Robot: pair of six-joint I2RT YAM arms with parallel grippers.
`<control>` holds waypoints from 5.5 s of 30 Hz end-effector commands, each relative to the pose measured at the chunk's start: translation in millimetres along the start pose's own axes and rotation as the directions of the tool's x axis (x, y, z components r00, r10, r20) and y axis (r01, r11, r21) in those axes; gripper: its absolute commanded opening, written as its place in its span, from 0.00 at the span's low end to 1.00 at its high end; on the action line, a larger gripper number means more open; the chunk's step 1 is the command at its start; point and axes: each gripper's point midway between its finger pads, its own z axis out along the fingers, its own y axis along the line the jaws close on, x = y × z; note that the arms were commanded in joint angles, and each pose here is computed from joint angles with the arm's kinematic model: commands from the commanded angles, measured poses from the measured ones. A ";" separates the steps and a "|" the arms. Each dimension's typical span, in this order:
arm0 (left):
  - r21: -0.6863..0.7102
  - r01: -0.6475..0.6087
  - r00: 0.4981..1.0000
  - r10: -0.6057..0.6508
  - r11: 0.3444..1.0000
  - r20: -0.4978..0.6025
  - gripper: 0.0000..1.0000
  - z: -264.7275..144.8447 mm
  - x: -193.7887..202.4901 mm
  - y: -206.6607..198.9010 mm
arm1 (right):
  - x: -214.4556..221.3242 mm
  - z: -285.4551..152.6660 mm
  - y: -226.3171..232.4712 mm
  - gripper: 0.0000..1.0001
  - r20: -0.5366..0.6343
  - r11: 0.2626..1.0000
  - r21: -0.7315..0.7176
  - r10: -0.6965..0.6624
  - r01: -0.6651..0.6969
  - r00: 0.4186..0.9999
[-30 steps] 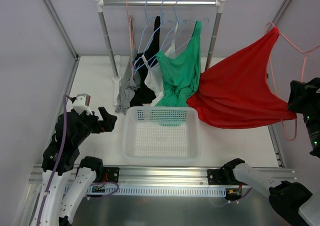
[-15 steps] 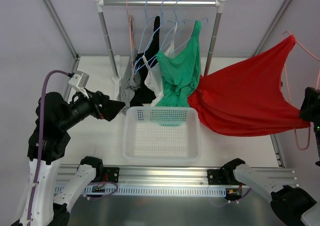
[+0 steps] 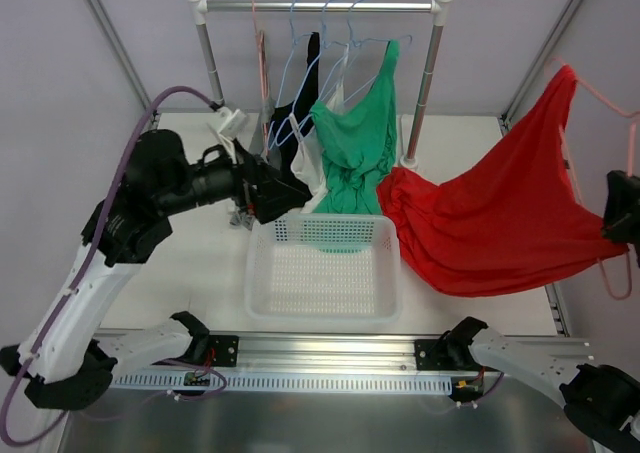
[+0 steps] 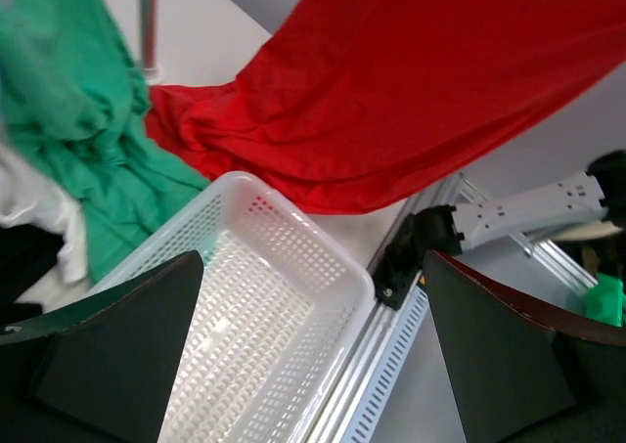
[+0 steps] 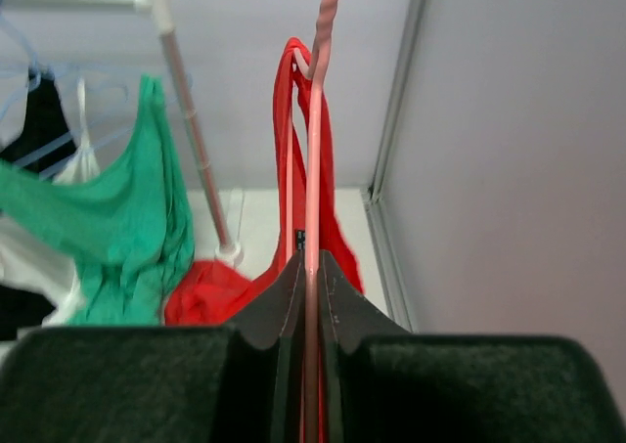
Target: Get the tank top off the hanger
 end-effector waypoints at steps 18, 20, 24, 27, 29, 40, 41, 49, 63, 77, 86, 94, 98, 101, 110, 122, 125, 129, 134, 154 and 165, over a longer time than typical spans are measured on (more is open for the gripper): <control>0.186 -0.260 0.965 0.246 0.947 0.096 0.99 216.1 -16.1 -106.8 | 149.8 -59.1 91.0 0.00 -0.213 0.843 -0.480 0.157 -0.243 0.964; 0.197 -0.264 0.963 0.249 0.944 0.100 0.99 235.6 -13.7 -115.3 | 147.8 -64.9 84.4 0.00 -0.182 0.838 -0.484 0.184 -0.251 0.966; 0.187 -0.288 0.955 0.269 0.939 0.124 0.99 255.9 -11.5 -131.9 | 141.5 -71.1 69.4 0.00 -0.110 0.841 -0.472 0.241 -0.264 0.964; 0.144 -0.309 0.946 0.288 0.940 0.148 0.99 266.2 -13.3 -136.2 | 133.4 -77.1 57.2 0.00 -0.053 0.841 -0.466 0.282 -0.274 0.958; 0.091 -0.313 0.942 0.297 0.945 0.154 0.99 272.4 -14.2 -131.2 | 129.4 -78.9 52.0 0.00 -0.026 0.843 -0.463 0.294 -0.272 0.955; 0.044 -0.295 0.948 0.286 0.955 0.136 0.89 296.1 1.6 -119.7 | 117.4 -73.5 55.7 0.00 -0.005 0.851 -0.473 0.257 -0.229 0.966; 0.046 -0.290 0.950 0.282 0.956 0.134 0.85 300.0 3.1 -120.0 | 115.8 -73.7 54.7 0.00 0.001 0.851 -0.472 0.259 -0.228 0.966; 0.025 -0.277 0.954 0.272 0.961 0.128 0.44 307.5 7.8 -114.4 | 104.0 -74.6 51.2 0.00 0.038 0.853 -0.476 0.264 -0.215 0.964; -0.265 -0.162 0.954 0.219 0.951 0.204 0.00 288.9 -26.2 -61.7 | 137.3 -80.5 47.9 0.00 -0.031 0.869 -0.471 0.152 -0.149 0.988; 0.115 -0.027 0.990 0.010 0.993 0.144 0.00 315.9 -25.7 -87.8 | 124.0 -118.2 26.2 0.00 0.099 0.819 -0.550 0.257 -0.162 0.961; 0.518 -0.055 0.995 0.005 0.853 0.098 0.00 295.5 5.3 -166.2 | 90.2 -82.5 22.5 0.00 0.322 0.879 -0.433 0.358 -0.200 0.877; 0.575 -0.004 1.000 -0.002 0.818 0.010 0.00 297.4 51.1 -174.9 | 50.2 -22.6 49.4 0.00 0.444 0.949 -0.287 0.252 -0.130 0.860; 0.553 0.026 1.000 -0.017 0.833 -0.022 0.00 301.5 62.1 -168.0 | 30.5 -3.6 47.4 0.00 0.531 0.971 -0.185 0.229 -0.152 0.816; 0.378 0.071 0.997 -0.062 0.923 -0.036 0.00 318.5 65.1 -135.1 | 19.1 7.4 45.7 0.00 0.542 0.987 -0.113 0.159 -0.116 0.825; -0.058 0.126 0.990 -0.130 0.990 -0.056 0.00 356.1 88.9 -31.0 | 15.3 33.0 55.6 0.00 0.331 0.997 -0.074 0.058 -0.035 0.942; -0.111 0.169 0.938 -0.194 0.979 -0.286 0.00 381.6 201.3 -3.8 | 103.5 23.9 65.8 0.00 -0.116 0.992 -0.124 -0.032 0.018 0.993; -0.123 0.154 0.928 -0.186 0.980 -0.322 0.00 375.5 220.5 -3.9 | 121.1 17.5 76.0 0.00 -0.176 0.983 -0.183 -0.039 0.006 0.984; -0.123 0.119 0.934 -0.153 0.985 -0.324 0.32 362.6 212.6 -5.5 | 137.4 20.7 81.7 0.00 -0.232 0.983 -0.182 -0.079 0.037 0.969; -0.127 0.041 0.969 -0.071 0.991 -0.236 0.99 329.9 152.8 -14.6 | 127.3 21.1 79.7 0.00 -0.217 0.985 -0.174 -0.057 0.019 0.975; -0.269 -0.097 0.995 0.099 0.958 -0.007 0.99 125.7 4.0 -10.9 | 80.3 108.6 200.9 0.00 -0.200 0.931 -0.364 -0.106 0.027 0.974; -0.260 -0.097 0.995 0.096 0.961 -0.015 0.99 63.1 36.3 0.8 | 72.8 194.0 212.9 0.00 -0.179 0.985 -0.169 -0.073 0.042 0.981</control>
